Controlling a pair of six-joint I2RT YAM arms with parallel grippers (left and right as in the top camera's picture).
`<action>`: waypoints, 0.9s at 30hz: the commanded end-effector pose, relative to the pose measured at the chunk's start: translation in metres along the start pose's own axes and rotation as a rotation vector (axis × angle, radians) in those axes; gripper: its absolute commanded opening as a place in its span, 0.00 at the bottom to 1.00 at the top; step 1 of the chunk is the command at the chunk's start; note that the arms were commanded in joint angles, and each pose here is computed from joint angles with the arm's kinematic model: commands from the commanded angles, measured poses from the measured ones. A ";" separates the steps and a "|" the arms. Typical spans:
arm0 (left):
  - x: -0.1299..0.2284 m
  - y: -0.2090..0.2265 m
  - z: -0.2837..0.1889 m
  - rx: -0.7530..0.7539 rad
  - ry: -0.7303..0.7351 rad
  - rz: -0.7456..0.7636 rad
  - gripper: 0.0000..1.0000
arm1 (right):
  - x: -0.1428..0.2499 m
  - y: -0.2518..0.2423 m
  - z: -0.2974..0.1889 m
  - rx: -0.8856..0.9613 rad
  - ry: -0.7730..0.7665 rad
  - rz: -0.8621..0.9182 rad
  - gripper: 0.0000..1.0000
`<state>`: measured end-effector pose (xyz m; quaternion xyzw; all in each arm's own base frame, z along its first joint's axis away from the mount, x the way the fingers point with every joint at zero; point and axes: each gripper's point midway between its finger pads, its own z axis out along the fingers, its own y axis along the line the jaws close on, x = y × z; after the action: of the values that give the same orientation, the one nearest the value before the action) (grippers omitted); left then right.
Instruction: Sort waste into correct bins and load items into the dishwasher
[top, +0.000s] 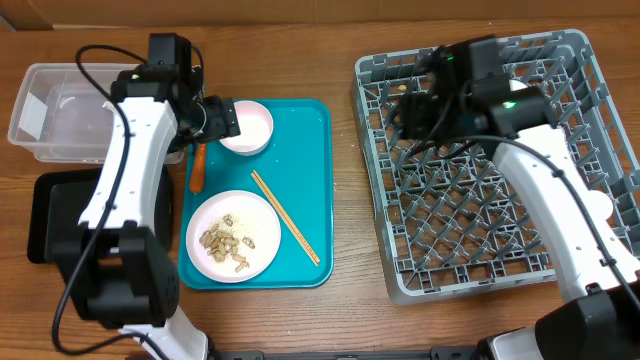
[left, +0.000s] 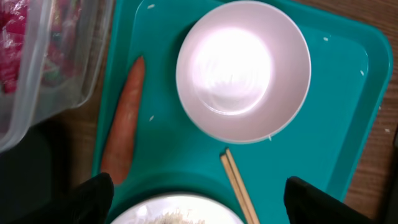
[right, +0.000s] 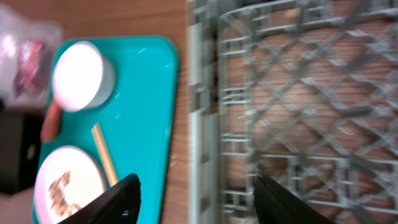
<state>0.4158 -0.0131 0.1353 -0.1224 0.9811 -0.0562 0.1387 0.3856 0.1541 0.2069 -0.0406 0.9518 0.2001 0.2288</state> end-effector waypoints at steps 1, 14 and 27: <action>-0.011 -0.002 0.033 -0.007 0.011 -0.021 0.88 | 0.006 0.027 0.003 -0.044 0.011 -0.079 0.62; -0.007 -0.003 0.105 0.009 0.094 -0.060 0.04 | 0.017 0.035 0.005 -0.040 0.047 -0.098 0.62; 0.043 -0.039 0.093 0.075 0.271 0.014 0.04 | 0.023 0.005 0.003 0.124 0.065 -0.082 0.65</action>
<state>0.4118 -0.0484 0.0353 -0.1321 0.9866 -0.0951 0.0087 0.3617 0.1659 0.1932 -0.0725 0.9661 0.1473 0.1990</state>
